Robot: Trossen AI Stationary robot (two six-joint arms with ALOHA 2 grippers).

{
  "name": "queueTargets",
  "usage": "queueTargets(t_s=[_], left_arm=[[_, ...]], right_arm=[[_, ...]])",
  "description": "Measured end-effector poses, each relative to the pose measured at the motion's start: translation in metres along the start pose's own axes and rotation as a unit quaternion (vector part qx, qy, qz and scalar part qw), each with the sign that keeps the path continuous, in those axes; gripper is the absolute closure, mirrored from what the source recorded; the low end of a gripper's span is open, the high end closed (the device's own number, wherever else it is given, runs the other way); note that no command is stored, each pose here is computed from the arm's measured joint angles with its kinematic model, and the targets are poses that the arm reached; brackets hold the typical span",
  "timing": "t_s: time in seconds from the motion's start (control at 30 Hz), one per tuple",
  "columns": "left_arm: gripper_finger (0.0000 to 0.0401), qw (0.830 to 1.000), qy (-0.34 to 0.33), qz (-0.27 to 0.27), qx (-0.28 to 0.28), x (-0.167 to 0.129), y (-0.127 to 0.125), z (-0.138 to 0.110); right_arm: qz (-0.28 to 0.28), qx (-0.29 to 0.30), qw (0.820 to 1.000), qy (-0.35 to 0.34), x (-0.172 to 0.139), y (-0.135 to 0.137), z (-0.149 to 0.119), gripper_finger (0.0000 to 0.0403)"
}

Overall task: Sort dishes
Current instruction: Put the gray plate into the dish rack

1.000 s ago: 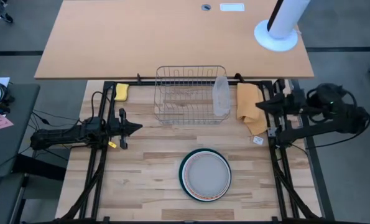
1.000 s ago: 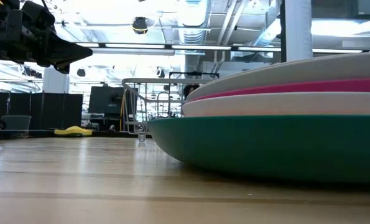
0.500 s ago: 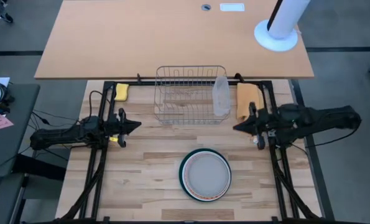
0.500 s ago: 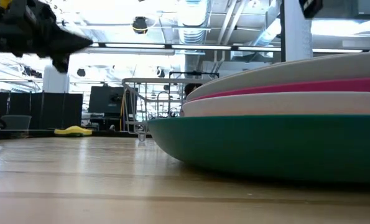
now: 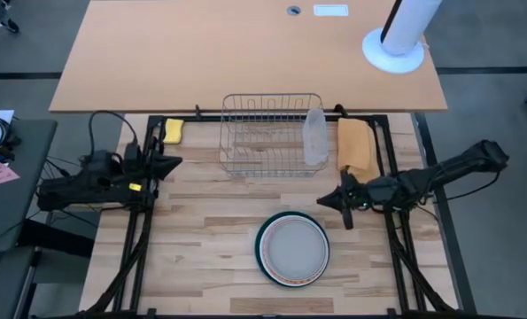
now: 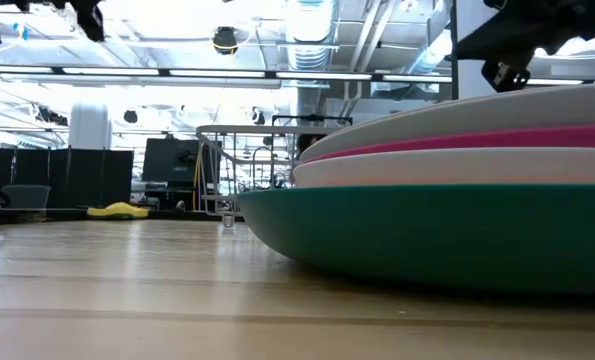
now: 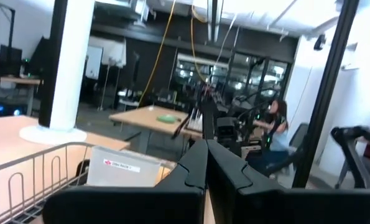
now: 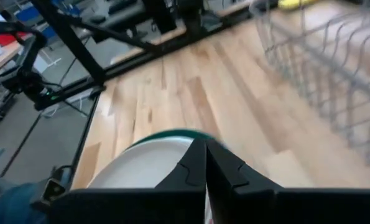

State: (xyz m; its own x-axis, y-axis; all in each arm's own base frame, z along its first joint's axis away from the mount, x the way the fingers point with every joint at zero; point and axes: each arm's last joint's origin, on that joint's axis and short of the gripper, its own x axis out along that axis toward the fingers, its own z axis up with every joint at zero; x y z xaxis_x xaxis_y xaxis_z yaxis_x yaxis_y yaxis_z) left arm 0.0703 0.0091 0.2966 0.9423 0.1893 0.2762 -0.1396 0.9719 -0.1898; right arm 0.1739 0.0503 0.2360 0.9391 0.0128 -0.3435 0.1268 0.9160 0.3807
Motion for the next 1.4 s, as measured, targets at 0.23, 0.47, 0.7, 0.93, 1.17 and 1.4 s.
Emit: queueTargets(t_s=[0.23,0.47,0.7,0.93,1.17,1.4], left_arm=[[0.0401,0.994,0.097,-0.044,-0.014,0.038,-0.006,-0.009],[0.0401,0.965,0.210,-0.152,-0.046,0.080,-0.031,-0.042],[0.0401,0.939,0.248,-0.239,0.004,0.120,-0.086,-0.072],[0.0401,0.919,0.316,-0.233,0.047,0.157,-0.136,-0.108],[0.0401,0.885,0.411,-0.211,0.048,0.189,-0.168,-0.148],[0.0401,0.860,0.477,-0.165,0.071,0.204,-0.182,-0.187]], right_arm=[[0.010,0.024,0.998,0.064,0.014,0.024,-0.007,0.0373],[-0.002,0.026,0.988,0.151,0.018,0.050,-0.017,0.0369],[-0.002,0.017,0.986,0.169,0.022,0.075,-0.028,0.0369],[-0.008,0.003,0.988,0.155,0.028,0.090,-0.025,0.0369],[-0.018,0.009,0.987,0.157,0.037,0.093,-0.025,0.0369],[-0.036,0.027,0.982,0.183,0.045,0.096,-0.042,0.0369]])
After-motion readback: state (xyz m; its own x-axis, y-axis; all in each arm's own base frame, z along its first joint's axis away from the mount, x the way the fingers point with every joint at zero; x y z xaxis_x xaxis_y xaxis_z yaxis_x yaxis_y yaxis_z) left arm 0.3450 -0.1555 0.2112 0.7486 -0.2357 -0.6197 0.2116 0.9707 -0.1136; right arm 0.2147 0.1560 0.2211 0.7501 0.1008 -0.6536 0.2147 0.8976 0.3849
